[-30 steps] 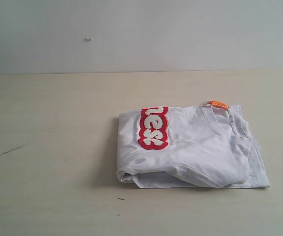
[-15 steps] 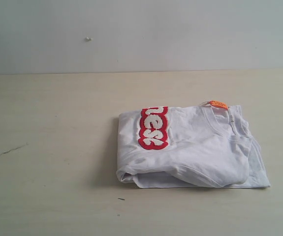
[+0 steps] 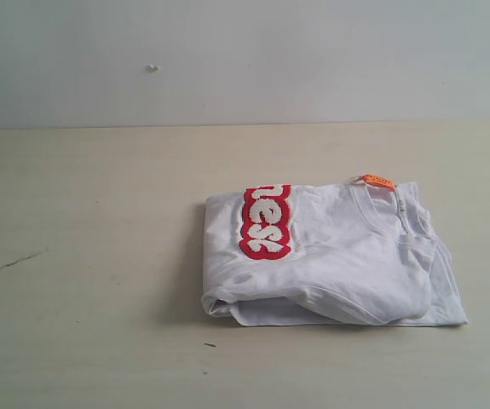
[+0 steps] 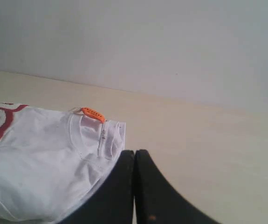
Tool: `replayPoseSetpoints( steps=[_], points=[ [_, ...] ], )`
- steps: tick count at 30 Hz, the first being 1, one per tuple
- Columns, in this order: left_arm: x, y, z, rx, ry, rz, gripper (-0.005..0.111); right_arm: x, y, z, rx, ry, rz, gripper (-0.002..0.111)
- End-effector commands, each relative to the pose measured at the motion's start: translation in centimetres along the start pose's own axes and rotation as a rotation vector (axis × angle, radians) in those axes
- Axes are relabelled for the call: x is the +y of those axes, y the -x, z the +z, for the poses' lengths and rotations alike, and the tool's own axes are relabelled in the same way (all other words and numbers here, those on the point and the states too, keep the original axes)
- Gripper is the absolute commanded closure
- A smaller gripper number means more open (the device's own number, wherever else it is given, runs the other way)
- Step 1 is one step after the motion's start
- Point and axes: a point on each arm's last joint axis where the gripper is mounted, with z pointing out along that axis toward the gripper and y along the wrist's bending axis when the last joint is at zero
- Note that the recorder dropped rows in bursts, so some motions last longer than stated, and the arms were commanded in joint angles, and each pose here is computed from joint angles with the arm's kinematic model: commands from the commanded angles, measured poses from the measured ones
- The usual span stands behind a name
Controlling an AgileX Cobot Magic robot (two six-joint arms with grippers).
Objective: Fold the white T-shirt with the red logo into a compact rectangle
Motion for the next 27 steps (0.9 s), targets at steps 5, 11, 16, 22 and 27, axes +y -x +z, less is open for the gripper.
replayPoseSetpoints(
  steps=[5,11,16,22,27],
  points=[
    [-0.03,0.11,-0.04,-0.014,-0.003,-0.008,0.107,0.04,-0.13,0.00,0.000,0.004,-0.007,0.108],
    [-0.03,0.11,-0.04,-0.014,-0.003,-0.008,0.107,0.10,-0.13,0.00,0.000,0.010,0.019,0.108],
    [-0.03,0.11,-0.04,-0.014,-0.003,-0.008,0.107,0.10,-0.13,0.00,0.000,0.010,0.019,0.108],
    [-0.03,0.11,-0.04,-0.014,-0.003,-0.008,0.107,0.10,-0.13,0.00,0.000,0.010,0.019,0.108],
    [-0.03,0.11,-0.04,-0.014,-0.003,-0.008,0.107,0.10,-0.13,0.00,0.000,0.010,0.017,0.108]
  ],
)
